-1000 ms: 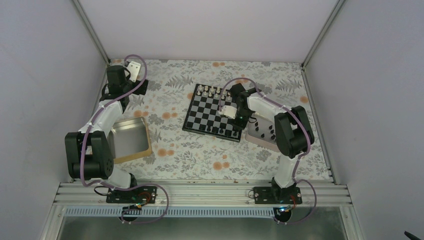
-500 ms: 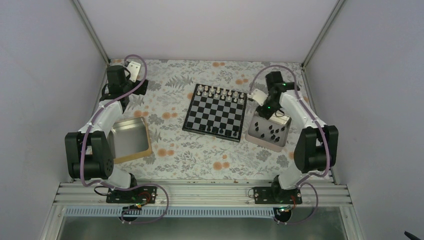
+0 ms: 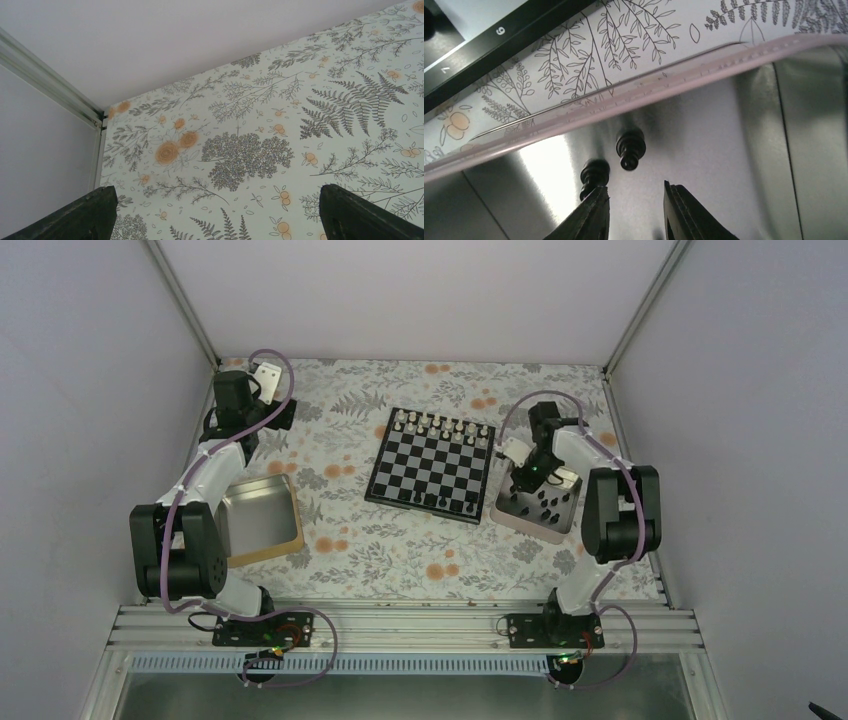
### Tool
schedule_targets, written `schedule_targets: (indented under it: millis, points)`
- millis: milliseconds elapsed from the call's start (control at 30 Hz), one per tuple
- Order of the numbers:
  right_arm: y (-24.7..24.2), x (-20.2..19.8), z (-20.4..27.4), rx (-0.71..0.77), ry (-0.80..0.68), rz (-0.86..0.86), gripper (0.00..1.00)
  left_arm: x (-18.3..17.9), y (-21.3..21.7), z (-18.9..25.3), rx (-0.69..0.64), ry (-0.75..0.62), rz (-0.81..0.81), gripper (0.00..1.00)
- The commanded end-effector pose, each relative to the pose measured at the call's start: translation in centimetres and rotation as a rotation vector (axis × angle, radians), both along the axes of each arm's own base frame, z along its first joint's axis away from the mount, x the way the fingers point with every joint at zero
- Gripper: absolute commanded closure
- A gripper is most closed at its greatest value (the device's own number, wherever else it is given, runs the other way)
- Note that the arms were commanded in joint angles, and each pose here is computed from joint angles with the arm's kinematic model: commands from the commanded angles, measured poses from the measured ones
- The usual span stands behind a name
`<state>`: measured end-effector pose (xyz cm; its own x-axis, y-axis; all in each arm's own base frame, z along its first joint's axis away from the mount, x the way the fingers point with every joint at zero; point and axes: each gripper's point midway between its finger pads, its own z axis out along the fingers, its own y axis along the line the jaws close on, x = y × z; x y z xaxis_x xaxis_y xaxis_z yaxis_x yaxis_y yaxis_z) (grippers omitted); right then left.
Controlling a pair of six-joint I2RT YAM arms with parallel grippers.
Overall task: Set up the chess pieces on the board
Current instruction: Pick up the chess piece from the storage box.
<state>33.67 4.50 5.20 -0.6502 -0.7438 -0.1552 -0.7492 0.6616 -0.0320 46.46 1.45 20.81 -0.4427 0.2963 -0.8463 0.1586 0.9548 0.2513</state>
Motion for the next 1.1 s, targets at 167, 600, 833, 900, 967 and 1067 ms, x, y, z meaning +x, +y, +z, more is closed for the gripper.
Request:
schedule_targets:
  millis: [167, 600, 833, 900, 967, 1067]
  points:
    - [0.8, 1.2, -1.5, 0.037, -0.016, 0.019, 0.70, 0.4, 0.3, 0.5, 0.006, -0.023, 0.010, 0.00]
    - [1.3, 1.8, -1.7, 0.051, -0.033, 0.028, 0.89, 0.5, 0.4, 0.0, 0.007, -0.015, 0.010, 0.00]
    - [0.9, 1.5, -1.0, 0.029, -0.030, 0.029, 0.94, 0.4, 0.4, 0.1, 0.008, -0.017, 0.009, 0.00]
    - [0.8, 1.6, 0.1, 0.023, -0.045, 0.027, 0.95, 0.3, 0.4, 0.1, 0.008, -0.017, 0.009, 0.00]
    - [0.6, 1.7, 1.5, 0.013, -0.064, 0.026, 0.95, 0.3, 0.4, 0.1, 0.006, -0.018, 0.009, 0.00]
    - [0.4, 1.9, 3.5, -0.004, -0.090, 0.019, 0.95, 0.3, 0.4, 0.1, 0.006, -0.019, 0.010, 0.00]
